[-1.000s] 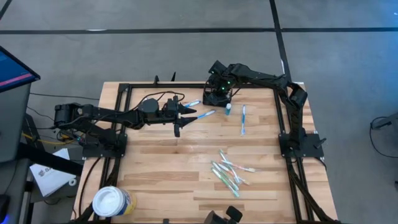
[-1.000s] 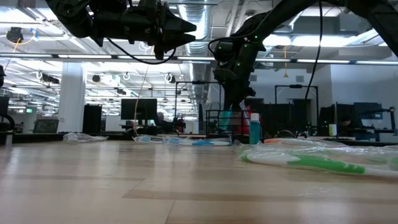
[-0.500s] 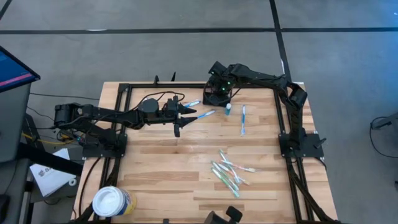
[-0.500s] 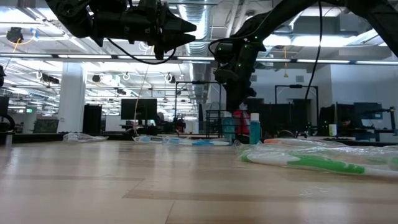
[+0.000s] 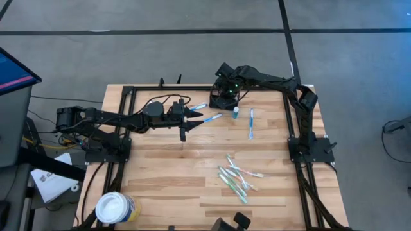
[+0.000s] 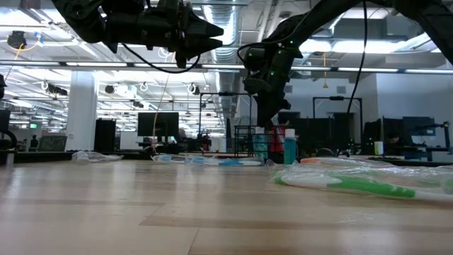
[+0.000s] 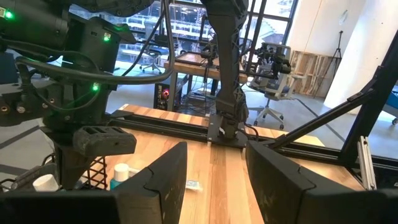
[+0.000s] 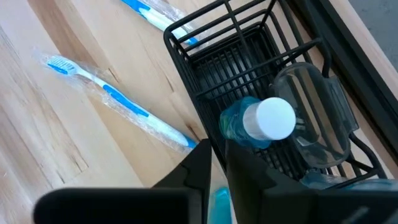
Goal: Pick & Place toothbrushing station
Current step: Put the mouthwash into the mesh organizer
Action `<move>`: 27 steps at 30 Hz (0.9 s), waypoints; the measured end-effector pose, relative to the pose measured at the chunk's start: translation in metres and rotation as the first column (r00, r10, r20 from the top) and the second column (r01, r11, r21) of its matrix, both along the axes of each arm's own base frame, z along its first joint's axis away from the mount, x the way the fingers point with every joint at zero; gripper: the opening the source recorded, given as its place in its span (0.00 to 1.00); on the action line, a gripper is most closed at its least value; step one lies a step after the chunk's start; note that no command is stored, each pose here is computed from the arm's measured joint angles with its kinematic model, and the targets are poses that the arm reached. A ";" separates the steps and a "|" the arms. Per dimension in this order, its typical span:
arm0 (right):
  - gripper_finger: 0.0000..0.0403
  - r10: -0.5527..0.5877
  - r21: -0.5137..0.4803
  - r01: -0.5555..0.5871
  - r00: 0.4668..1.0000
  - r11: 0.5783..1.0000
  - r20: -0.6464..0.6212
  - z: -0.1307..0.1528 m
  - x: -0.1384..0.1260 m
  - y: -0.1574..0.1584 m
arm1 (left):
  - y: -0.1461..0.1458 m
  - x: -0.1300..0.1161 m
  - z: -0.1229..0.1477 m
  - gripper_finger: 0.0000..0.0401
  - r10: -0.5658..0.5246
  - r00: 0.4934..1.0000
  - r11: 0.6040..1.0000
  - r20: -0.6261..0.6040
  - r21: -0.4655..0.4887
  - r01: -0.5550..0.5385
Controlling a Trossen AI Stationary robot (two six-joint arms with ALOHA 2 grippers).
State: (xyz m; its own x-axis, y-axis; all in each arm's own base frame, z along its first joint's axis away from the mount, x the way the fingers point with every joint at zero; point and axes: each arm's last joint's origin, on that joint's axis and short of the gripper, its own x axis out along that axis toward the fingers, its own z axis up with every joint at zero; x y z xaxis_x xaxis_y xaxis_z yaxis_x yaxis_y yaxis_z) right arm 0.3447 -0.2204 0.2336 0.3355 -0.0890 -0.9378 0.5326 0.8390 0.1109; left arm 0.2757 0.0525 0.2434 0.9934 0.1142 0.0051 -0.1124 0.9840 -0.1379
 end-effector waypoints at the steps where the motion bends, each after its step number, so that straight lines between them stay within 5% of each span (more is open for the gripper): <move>1: 0.11 0.000 0.001 0.000 1.000 1.000 -0.001 0.000 0.000 0.000 | 0.000 0.000 0.000 0.39 0.000 1.000 1.000 0.000 0.000 0.000; 17: 0.11 -0.001 0.013 0.001 1.000 1.000 -0.022 0.000 -0.003 0.001 | 0.000 0.000 0.000 0.39 0.000 1.000 1.000 0.000 0.000 0.000; 27: 0.12 -0.001 -0.043 0.004 0.998 0.999 0.066 0.040 -0.015 0.010 | 0.000 0.000 0.000 0.39 0.000 1.000 1.000 0.000 0.000 0.000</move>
State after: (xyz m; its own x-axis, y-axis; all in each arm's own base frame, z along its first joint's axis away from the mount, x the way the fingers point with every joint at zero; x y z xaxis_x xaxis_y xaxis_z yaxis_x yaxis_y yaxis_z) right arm 0.3292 -0.2104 0.2734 0.3967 -0.1298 -0.9087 0.5272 0.8427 0.1097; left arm 0.2757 0.0525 0.2434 0.9934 0.1142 0.0049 -0.1124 0.9841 -0.1378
